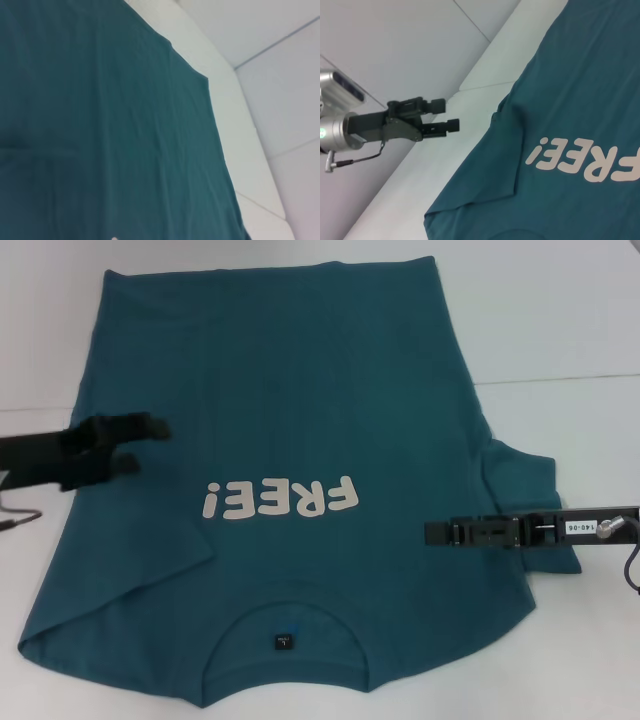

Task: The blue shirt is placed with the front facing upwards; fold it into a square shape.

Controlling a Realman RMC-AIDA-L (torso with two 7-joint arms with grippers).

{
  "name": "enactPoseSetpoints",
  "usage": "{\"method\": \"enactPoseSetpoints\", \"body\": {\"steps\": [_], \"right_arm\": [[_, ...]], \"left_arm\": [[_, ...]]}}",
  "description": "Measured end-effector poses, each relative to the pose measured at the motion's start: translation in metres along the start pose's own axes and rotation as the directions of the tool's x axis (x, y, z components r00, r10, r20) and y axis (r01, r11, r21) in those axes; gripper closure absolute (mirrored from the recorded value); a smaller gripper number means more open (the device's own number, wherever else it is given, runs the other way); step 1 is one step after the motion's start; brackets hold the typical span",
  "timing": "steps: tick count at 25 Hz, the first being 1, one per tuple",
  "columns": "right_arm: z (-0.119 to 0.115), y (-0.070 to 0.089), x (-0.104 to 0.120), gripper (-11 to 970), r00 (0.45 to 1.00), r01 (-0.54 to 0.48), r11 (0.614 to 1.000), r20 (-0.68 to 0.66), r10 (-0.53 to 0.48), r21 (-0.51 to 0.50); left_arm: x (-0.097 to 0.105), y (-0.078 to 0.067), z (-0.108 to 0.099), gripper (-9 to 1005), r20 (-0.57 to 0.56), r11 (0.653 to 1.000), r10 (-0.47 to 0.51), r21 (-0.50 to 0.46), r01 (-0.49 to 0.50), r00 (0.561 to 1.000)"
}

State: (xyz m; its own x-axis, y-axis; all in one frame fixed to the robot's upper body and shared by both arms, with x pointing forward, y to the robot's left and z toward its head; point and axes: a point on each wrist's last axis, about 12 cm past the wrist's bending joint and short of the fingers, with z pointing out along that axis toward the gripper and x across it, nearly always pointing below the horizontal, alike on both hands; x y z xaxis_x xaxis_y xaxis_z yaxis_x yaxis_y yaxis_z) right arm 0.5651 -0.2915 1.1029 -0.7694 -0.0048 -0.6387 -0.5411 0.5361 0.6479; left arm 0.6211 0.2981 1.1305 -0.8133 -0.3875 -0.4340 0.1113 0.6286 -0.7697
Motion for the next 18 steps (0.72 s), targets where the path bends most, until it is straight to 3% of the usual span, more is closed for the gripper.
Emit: {"method": "enactPoseSetpoints", "body": {"steps": [6,10,14,18], "right_arm": [[-0.004,-0.002,0.003,135,0.999,0.025,1.0,0.026,-0.026,0.008],[-0.008,-0.003,0.002,136,0.998,0.026,1.0,0.06,-0.026,0.005],[-0.011,-0.003,0.0,137,0.996,0.023,1.0,0.087,-0.023,-0.001],[-0.015,-0.003,-0.003,138,0.995,0.001,1.0,0.104,0.0,-0.007]], "left_arm": [[0.021,0.021,-0.028,207,0.033,0.998,0.049,0.043,-0.05,0.998],[0.037,0.028,-0.04,105,0.008,0.984,0.166,0.067,-0.166,0.986],[0.062,0.031,-0.048,109,-0.011,0.929,0.352,0.124,-0.348,0.936],[0.091,0.034,-0.055,109,0.034,0.827,0.533,0.189,-0.529,0.846]]}}
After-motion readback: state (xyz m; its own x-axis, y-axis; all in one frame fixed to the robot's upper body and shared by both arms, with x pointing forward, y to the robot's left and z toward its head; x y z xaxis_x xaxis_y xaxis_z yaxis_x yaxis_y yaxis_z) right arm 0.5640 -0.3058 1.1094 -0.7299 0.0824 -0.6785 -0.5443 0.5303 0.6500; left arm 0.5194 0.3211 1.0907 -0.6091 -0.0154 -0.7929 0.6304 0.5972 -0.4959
